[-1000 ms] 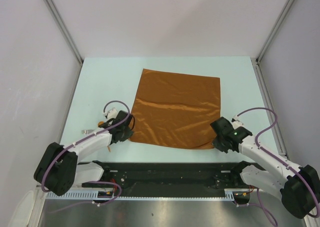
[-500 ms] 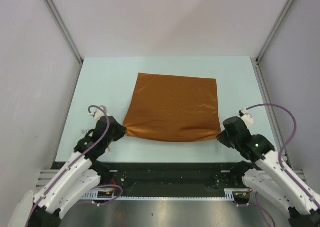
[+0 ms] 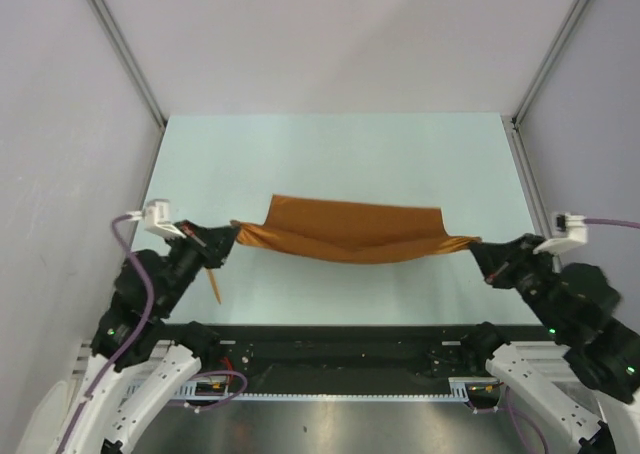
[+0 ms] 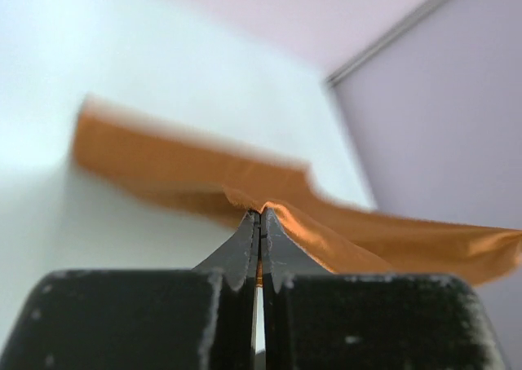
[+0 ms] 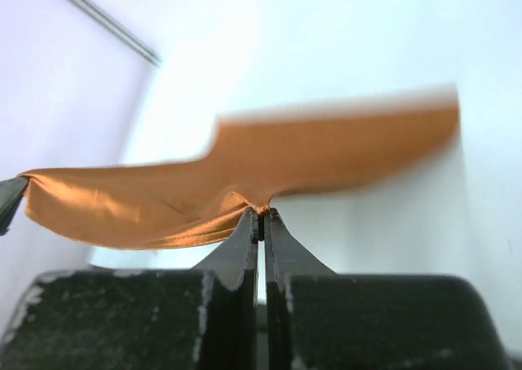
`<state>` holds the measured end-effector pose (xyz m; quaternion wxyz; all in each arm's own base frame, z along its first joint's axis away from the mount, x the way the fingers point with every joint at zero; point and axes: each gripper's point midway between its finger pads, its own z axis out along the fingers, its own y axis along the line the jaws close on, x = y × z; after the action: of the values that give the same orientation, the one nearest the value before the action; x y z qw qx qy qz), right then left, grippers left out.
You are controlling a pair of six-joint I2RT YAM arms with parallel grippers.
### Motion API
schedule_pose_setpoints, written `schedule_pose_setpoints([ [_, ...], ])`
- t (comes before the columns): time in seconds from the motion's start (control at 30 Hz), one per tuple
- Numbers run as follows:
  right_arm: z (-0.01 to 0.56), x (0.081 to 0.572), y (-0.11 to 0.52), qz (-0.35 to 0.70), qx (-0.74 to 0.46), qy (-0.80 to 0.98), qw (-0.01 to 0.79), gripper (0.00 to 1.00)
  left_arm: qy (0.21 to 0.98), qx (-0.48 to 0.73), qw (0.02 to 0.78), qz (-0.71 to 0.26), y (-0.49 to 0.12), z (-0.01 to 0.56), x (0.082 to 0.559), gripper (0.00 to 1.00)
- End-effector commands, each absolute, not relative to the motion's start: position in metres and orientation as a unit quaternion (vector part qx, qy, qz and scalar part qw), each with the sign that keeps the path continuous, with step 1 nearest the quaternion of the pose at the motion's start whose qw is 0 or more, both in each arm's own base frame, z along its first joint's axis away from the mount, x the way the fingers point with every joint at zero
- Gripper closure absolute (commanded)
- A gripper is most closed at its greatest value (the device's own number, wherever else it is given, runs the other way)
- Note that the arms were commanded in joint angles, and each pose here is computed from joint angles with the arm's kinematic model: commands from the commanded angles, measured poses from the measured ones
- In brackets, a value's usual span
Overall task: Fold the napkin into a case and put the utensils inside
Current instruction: Flatten out the napkin at the center of the board.
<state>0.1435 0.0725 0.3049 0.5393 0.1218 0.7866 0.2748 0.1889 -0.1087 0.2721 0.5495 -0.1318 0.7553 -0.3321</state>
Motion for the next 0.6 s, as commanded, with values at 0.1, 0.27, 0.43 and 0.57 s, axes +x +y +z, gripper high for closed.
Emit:
schedule_pose_setpoints([
  [0.1, 0.448, 0.127, 0.067, 0.302, 0.006, 0.658, 0.689, 1.0, 0.594, 0.011, 0.685, -0.421, -0.126, 0.455, 0.161, 1.0],
  [0.27, 0.479, 0.149, 0.058, 0.253, 0.017, 0.638, 0.727, 1.0, 0.547, 0.018, 0.728, -0.413, -0.122, 0.516, 0.167, 1.0],
  [0.43, 0.47, 0.209, 0.062, 0.173, 0.057, 0.672, 0.718, 1.0, 0.611, -0.053, 0.709, -0.346, -0.13, 0.494, 0.247, 1.0],
  [0.57, 0.437, 0.282, 0.065, 0.075, 0.078, 0.724, 0.681, 1.0, 0.668, -0.11, 0.676, -0.29, -0.14, 0.449, 0.326, 1.0],
])
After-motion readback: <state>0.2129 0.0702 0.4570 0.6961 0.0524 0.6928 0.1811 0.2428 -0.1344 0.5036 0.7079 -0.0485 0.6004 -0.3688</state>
